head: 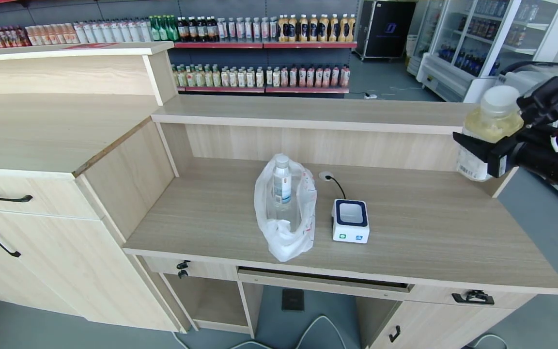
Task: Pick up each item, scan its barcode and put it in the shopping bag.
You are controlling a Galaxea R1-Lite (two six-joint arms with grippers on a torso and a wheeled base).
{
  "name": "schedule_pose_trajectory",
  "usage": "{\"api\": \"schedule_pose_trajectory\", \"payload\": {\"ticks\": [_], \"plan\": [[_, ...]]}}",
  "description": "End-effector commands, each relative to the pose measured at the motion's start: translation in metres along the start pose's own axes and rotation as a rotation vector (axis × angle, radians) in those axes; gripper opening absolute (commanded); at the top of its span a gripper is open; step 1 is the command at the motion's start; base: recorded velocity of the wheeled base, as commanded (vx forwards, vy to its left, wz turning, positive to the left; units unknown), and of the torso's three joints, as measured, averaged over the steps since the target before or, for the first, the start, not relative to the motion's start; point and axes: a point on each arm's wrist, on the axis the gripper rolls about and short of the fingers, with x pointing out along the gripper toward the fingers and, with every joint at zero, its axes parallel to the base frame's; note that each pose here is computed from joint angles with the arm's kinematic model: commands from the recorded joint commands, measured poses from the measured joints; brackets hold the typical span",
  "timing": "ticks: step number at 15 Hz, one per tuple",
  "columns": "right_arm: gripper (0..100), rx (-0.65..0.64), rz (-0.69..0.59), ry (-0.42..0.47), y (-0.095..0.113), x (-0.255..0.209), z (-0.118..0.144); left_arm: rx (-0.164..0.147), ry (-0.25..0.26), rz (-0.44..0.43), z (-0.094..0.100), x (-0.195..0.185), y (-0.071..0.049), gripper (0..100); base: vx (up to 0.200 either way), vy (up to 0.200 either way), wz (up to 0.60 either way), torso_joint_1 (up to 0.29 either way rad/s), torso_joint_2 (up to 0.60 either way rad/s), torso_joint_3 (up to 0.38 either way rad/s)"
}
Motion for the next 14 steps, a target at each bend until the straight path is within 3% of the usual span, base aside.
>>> {"api": "schedule_pose_trajectory", "payload": {"ticks": [1,3,5,7,10,12,14], "plan": [[0,-0.074,0.015,0.097,0.011,0.02,-0.05,0.0,0.0,0.0,0.0,0.0,0.0,100,0.0,0.0,0.0,0.0,0.0,0.0],[0,-0.171,0.006,0.115,0.013,0.017,-0.065,0.0,0.0,0.0,0.0,0.0,0.0,100,0.0,0.0,0.0,0.0,0.0,0.0],[0,-0.185,0.011,0.103,0.015,0.018,-0.068,0.0,0.0,0.0,0.0,0.0,0.0,100,0.0,0.0,0.3,0.001,0.0,-0.001],[0,-0.19,0.051,0.058,0.02,0.017,-0.077,0.0,0.0,0.0,0.0,0.0,0.0,100,0.0,0.0,0.6,0.002,0.0,0.002],[0,-0.305,0.086,-0.052,0.022,0.028,-0.103,0.0,0.0,0.0,0.0,0.0,0.0,100,0.0,0.0,0.6,-0.001,0.01,0.001],[0,-0.312,0.147,-0.098,0.028,0.038,-0.118,0.0,0.0,0.0,0.0,0.0,0.0,100,0.0,0.0,0.0,0.0,0.0,0.0],[0,-0.34,0.161,-0.088,0.034,0.044,-0.133,0.0,0.0,0.0,0.0,0.0,0.0,100,0.0,0.0,0.0,0.0,0.0,0.0]]}}
